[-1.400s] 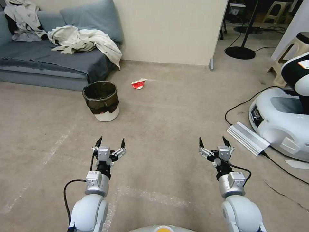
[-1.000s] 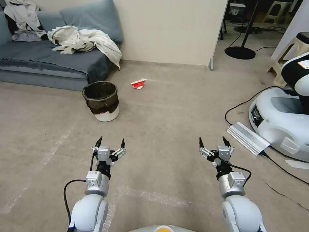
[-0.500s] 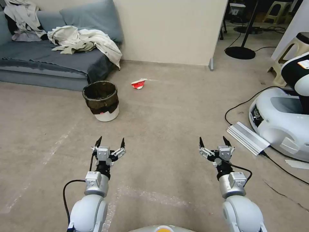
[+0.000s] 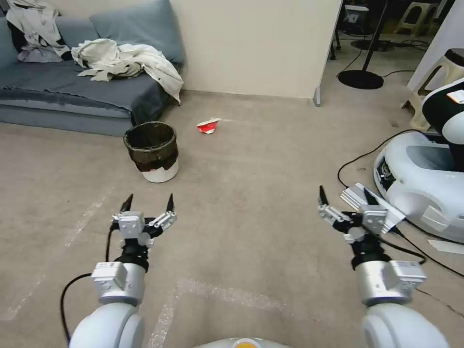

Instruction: Pick up the trash can from the floor.

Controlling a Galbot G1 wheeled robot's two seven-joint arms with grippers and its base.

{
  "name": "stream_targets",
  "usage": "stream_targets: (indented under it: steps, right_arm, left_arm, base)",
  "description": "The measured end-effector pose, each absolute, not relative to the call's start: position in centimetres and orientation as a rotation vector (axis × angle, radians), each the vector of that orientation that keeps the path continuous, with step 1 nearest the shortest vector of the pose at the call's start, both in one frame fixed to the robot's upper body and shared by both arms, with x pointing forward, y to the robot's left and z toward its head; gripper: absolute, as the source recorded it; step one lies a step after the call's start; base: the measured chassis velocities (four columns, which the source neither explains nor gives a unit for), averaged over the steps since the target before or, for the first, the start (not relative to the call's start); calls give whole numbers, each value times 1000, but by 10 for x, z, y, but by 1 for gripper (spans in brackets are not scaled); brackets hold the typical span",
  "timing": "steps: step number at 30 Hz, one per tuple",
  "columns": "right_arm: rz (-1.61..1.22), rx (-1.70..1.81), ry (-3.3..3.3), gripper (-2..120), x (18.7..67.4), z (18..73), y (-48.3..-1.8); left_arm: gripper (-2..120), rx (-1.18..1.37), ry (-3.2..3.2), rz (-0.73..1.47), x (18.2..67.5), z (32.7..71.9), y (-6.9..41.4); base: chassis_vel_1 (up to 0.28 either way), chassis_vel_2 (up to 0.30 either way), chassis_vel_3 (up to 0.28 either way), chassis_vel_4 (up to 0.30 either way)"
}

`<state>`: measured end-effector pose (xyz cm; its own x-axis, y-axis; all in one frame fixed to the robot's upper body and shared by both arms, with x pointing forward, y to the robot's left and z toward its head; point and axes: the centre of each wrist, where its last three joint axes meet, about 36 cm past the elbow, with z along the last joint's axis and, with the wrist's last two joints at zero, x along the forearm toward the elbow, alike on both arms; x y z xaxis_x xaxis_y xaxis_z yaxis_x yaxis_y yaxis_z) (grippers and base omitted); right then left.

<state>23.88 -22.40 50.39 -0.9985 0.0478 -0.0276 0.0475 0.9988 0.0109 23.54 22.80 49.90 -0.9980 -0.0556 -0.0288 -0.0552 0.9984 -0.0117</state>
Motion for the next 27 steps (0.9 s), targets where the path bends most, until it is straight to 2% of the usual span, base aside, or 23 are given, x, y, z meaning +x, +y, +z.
stream_targets:
  steps: [9,27]
  right_arm:
    - [13,58,3129,100,238,502,-224]
    - [13,59,3141,100,239,500,-223]
  left_arm:
    - [100,-198,3168,-3,224,512,234]
    - [100,-205,3188,41,224,510,234]
  base:
    - [0,0,0,0]
    - [0,0,0,0]
